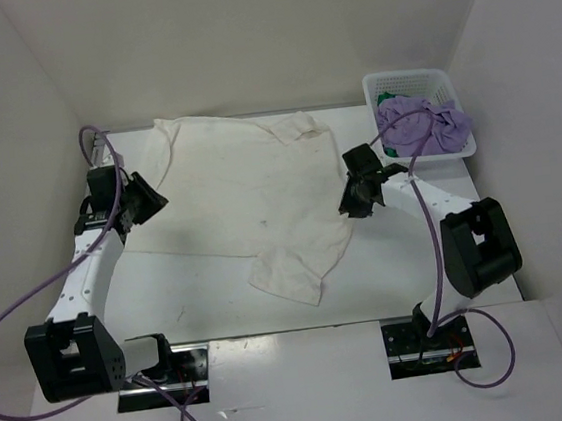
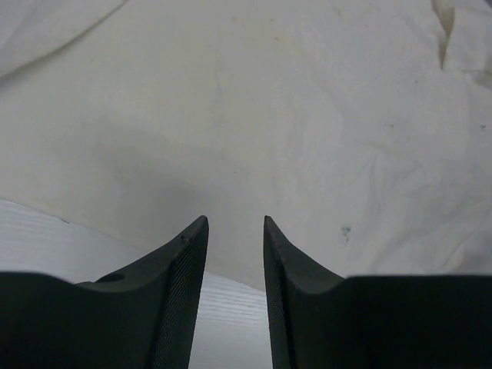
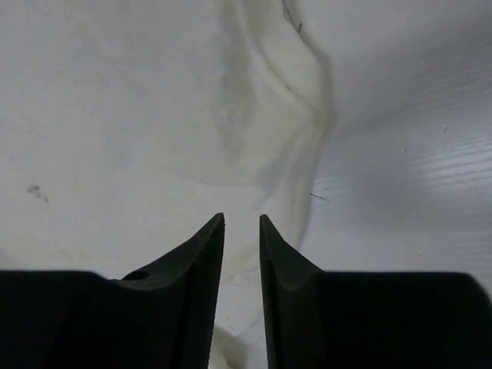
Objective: Fold and stack the t-shirts
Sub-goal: Flatten out the tshirt
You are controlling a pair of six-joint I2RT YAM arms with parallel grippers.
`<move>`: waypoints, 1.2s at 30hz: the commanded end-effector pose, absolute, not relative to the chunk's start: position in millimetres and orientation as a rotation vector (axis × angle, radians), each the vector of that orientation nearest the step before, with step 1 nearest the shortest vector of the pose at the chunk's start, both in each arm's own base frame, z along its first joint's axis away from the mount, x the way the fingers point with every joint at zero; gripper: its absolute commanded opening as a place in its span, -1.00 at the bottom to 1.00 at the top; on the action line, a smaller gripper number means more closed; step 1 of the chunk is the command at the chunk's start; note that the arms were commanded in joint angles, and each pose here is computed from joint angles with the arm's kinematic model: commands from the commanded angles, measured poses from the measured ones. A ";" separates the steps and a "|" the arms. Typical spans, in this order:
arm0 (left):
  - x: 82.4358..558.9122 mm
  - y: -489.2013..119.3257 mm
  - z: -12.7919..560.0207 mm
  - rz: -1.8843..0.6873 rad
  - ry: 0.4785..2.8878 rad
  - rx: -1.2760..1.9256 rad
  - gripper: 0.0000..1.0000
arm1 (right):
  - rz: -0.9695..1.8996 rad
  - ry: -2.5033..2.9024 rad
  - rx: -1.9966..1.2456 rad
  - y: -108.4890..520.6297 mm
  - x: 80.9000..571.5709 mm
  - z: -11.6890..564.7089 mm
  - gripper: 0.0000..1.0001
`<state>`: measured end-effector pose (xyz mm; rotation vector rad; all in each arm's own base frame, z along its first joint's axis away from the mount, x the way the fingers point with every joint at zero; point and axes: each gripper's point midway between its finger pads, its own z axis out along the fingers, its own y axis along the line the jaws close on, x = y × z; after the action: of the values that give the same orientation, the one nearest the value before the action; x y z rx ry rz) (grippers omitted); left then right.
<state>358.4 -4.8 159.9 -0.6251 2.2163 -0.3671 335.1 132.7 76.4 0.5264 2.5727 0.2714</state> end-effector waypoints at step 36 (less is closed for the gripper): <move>325.0 92.4 55.6 -0.080 2.326 -1.198 -0.21 | 0.302 2.306 0.898 44.0 449.3 97.5 0.07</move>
<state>324.7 86.8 34.6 -1.2582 2.3476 -0.1470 448.9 37.9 70.7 0.9631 2.3405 0.2610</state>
